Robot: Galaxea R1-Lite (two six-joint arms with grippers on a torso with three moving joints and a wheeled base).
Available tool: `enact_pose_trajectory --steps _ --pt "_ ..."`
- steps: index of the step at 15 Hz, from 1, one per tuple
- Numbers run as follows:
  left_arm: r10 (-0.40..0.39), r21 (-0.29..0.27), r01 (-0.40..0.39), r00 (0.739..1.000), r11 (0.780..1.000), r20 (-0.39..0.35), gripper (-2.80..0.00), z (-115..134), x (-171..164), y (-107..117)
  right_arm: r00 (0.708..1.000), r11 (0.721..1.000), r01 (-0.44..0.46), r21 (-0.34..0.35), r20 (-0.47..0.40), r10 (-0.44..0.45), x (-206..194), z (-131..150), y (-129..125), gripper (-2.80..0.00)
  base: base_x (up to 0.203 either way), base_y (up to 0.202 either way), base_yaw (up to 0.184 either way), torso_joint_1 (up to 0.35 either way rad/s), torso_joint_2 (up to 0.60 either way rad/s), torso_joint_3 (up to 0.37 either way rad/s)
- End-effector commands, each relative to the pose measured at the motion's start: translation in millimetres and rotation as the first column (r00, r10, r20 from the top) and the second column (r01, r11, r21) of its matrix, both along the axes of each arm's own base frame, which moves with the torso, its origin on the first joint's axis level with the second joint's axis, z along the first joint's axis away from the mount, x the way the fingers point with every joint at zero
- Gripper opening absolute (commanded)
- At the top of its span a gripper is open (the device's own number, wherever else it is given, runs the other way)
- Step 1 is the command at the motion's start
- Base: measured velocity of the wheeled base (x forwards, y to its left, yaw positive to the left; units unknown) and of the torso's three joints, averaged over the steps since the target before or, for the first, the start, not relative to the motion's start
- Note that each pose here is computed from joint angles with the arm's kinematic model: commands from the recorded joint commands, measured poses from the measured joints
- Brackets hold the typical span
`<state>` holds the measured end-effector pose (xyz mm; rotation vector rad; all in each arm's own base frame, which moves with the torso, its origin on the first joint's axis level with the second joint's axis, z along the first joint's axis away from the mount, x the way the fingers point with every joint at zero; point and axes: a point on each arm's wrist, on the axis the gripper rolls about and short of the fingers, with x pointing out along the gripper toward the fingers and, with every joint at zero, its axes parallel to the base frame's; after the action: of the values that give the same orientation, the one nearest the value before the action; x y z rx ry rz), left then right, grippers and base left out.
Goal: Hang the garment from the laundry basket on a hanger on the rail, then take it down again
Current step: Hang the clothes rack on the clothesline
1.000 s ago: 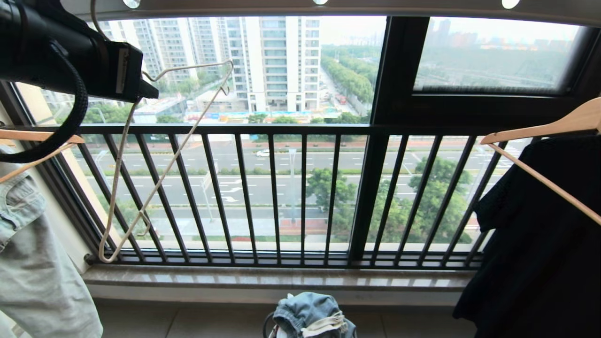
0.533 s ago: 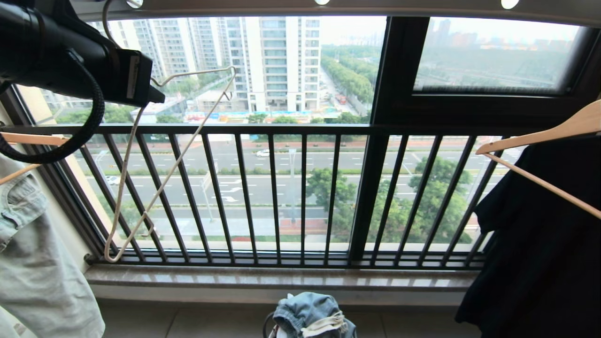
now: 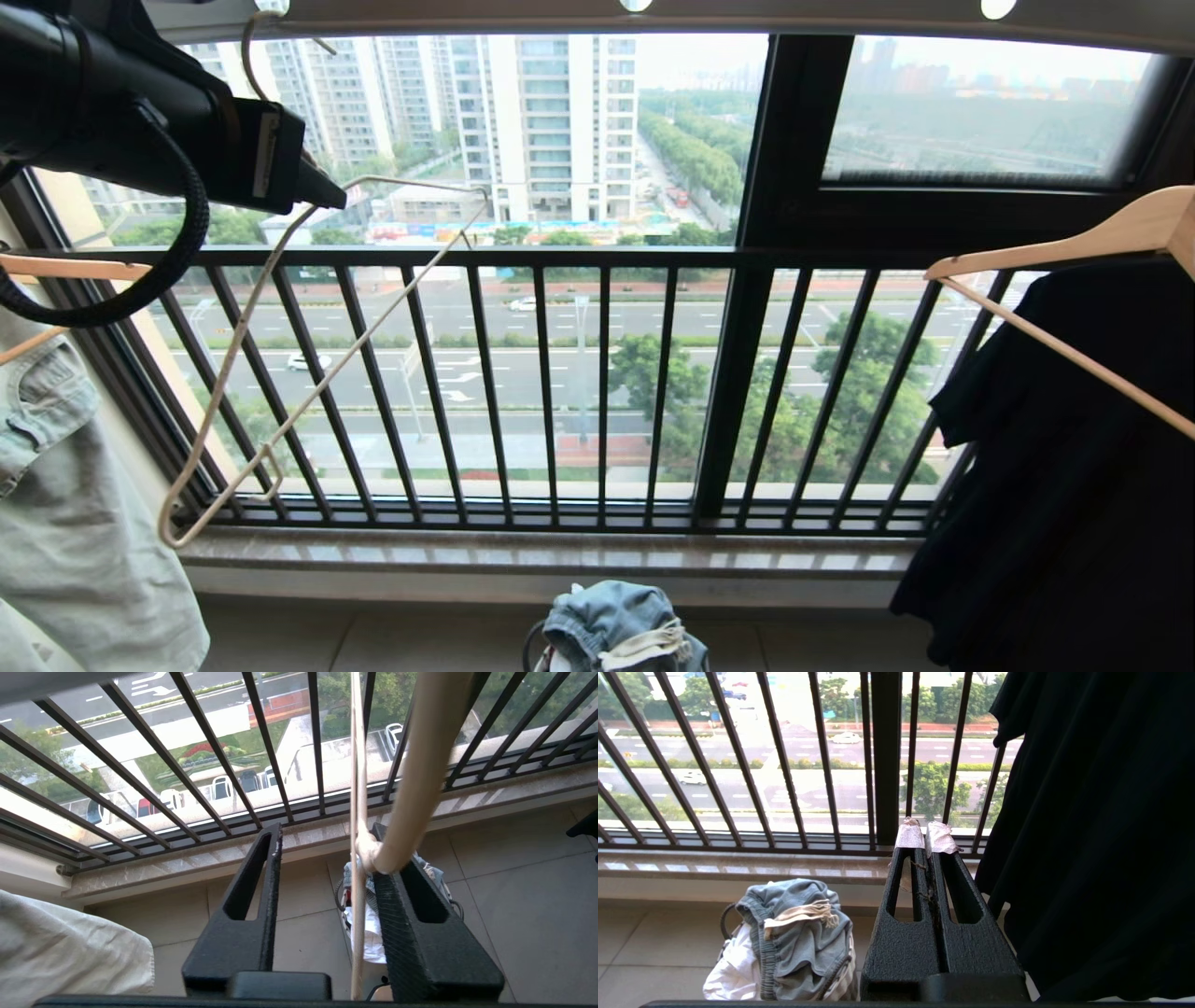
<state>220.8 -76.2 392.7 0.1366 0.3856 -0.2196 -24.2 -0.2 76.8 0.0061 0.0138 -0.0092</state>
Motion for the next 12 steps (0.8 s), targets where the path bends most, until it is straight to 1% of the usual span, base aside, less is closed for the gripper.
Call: enact_pose_trajectory --steps 1,4,6,7,9,12 --pt "-0.001 0.005 0.001 1.0 1.0 -0.003 0.0 -0.2 -1.4 0.5 1.0 1.0 -0.001 0.0 -0.002 0.001 0.1 0.0 0.0 -2.8 0.0 0.0 0.0 0.0 0.0 0.0" --pt "-0.003 0.0 0.003 1.0 1.0 0.014 0.0 4.1 -8.7 2.7 1.0 1.0 -0.001 0.0 -0.002 0.001 0.1 0.0 0.0 -2.8 0.0 0.0 0.0 0.0 0.0 0.0" --pt "-0.005 -0.01 0.006 0.999 1.0 0.036 0.0 10.1 -21.7 7.3 1.0 1.0 0.0 0.0 -0.002 0.0 0.1 0.0 0.0 -2.8 0.0 0.0 0.0 0.0 0.0 0.0" --pt "-0.006 -0.021 0.007 0.998 1.0 0.056 0.0 14.6 -33.1 11.2 1.0 1.0 -0.001 0.0 -0.002 0.001 0.1 0.0 0.0 -2.8 0.0 0.0 0.0 0.0 0.0 0.0" --pt "-0.011 -0.046 0.015 0.996 0.999 0.09 0.0 19.5 -70.2 24.1 1.0 1.0 0.0 0.0 -0.003 0.0 0.2 0.0 0.0 -2.8 0.0 0.0 0.0 0.0 0.0 0.0" --pt "-0.013 -0.106 0.025 0.994 0.994 0.111 0.0 12.5 -121.5 42.2 1.0 1.0 -0.001 0.0 -0.002 0.001 0.1 0.0 0.0 -2.8 0.0 0.0 0.0 0.0 0.0 0.0"
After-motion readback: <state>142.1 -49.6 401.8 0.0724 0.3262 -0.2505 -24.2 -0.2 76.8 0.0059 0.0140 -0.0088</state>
